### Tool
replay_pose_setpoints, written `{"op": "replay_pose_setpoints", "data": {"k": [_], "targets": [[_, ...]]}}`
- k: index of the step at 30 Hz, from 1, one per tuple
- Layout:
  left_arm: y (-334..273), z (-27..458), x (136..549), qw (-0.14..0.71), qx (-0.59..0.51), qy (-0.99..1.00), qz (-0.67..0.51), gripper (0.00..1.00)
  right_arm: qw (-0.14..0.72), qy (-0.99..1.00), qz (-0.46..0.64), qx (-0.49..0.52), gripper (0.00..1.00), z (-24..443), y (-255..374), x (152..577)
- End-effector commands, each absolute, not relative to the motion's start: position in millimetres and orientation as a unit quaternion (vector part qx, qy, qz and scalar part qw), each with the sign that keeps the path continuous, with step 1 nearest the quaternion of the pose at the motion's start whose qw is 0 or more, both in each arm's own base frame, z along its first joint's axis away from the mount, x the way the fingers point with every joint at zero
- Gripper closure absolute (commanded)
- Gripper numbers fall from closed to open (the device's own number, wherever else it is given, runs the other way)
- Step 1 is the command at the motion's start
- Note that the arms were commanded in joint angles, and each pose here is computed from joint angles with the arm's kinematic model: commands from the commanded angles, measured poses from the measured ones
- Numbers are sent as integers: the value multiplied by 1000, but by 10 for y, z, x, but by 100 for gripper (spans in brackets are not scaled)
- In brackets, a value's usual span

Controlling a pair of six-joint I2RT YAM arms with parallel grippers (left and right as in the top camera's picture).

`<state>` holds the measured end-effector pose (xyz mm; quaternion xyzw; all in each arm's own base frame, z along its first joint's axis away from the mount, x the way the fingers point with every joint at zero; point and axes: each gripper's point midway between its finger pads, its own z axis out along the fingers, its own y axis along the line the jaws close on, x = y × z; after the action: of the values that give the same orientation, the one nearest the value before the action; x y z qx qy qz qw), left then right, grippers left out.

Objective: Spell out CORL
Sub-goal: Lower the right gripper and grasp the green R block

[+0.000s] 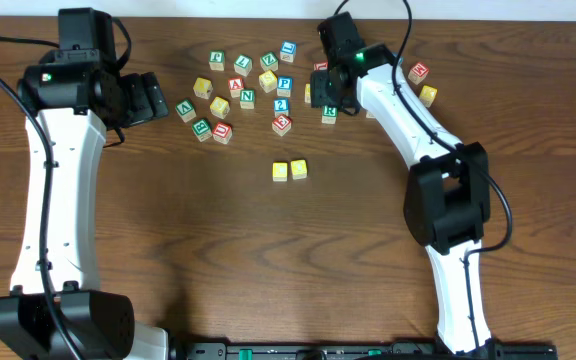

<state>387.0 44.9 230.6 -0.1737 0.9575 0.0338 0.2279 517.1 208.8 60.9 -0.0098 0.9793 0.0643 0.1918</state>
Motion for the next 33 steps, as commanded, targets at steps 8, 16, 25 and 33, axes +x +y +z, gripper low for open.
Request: {"op": "replay_pose_setpoints", "data": {"k": [8,16,25,33], "targets": [[508,2269,3861,222,-168,959,51,1,172,984,52,3,45,246,2067,5205],[508,2268,3860,222,-168,959,51,1,167,985,50,7,61,154,2067,5206],[508,2269,3862,222,-168,959,51,1,172,984,48,7,75,260,2060,5221],[508,2269,3862,222,-168,959,51,1,168,984,53,6,77,726,2038,5110]]}}
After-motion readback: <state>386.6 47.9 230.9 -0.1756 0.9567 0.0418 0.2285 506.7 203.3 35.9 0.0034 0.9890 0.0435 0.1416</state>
